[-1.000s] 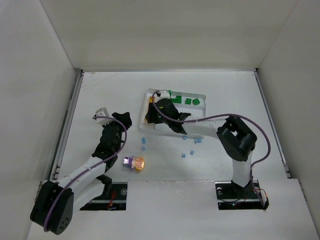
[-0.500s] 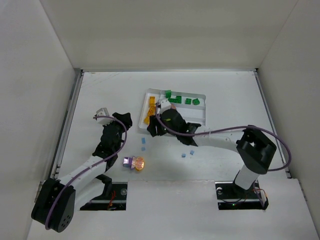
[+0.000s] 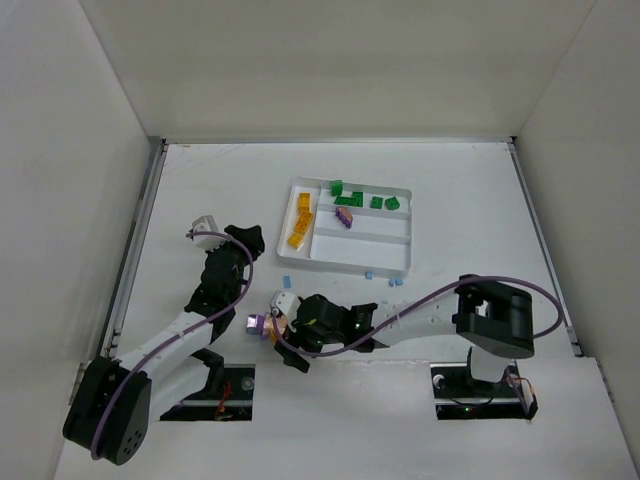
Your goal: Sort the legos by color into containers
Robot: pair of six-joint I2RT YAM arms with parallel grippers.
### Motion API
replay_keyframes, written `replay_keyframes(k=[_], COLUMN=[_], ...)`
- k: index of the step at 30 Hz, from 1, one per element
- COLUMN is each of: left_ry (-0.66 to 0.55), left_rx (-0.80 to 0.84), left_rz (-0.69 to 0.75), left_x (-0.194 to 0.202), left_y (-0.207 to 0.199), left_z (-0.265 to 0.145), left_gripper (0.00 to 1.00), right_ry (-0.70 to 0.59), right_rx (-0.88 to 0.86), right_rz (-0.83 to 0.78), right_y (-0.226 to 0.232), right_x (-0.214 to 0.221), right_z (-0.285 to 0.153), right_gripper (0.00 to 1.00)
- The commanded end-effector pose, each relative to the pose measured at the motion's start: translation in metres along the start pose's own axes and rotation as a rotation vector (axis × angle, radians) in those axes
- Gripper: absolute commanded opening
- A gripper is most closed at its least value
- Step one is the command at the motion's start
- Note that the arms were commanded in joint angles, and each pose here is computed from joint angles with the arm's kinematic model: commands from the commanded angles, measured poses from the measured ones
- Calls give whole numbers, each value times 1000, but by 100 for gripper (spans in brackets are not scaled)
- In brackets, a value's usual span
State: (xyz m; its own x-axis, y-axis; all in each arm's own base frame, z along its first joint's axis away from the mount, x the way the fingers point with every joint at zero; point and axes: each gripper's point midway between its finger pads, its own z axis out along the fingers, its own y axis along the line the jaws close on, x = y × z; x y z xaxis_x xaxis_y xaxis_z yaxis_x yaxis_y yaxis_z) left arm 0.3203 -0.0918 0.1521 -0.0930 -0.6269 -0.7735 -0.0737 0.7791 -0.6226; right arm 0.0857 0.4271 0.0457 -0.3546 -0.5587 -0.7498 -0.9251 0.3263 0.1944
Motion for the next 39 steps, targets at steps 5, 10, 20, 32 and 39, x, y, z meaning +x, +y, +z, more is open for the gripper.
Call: replay_keyframes(k=[5, 10, 20, 32, 39], left_ry=[-38, -20, 71, 207, 347], left_rx=[16, 7, -16, 34, 197], left_rz=[-28, -58, -113, -87, -85], left_x=[-12, -11, 1, 13, 24], left_y=[-2, 4, 15, 9, -40], left_z=[-2, 1, 2, -28, -38], left_gripper=[43, 43, 44, 59, 69], right_ry=[-106, -182, -245, -388, -425], right_rx=[89, 97, 95, 83, 237], right_rz=[-52, -37, 1, 92, 165], right_y=[-22, -27, -37, -44, -90], right_x=[-24, -36, -45, -72, -66], right_z=[25, 31, 38, -18, -76], right_gripper=[94, 92, 75, 46, 45])
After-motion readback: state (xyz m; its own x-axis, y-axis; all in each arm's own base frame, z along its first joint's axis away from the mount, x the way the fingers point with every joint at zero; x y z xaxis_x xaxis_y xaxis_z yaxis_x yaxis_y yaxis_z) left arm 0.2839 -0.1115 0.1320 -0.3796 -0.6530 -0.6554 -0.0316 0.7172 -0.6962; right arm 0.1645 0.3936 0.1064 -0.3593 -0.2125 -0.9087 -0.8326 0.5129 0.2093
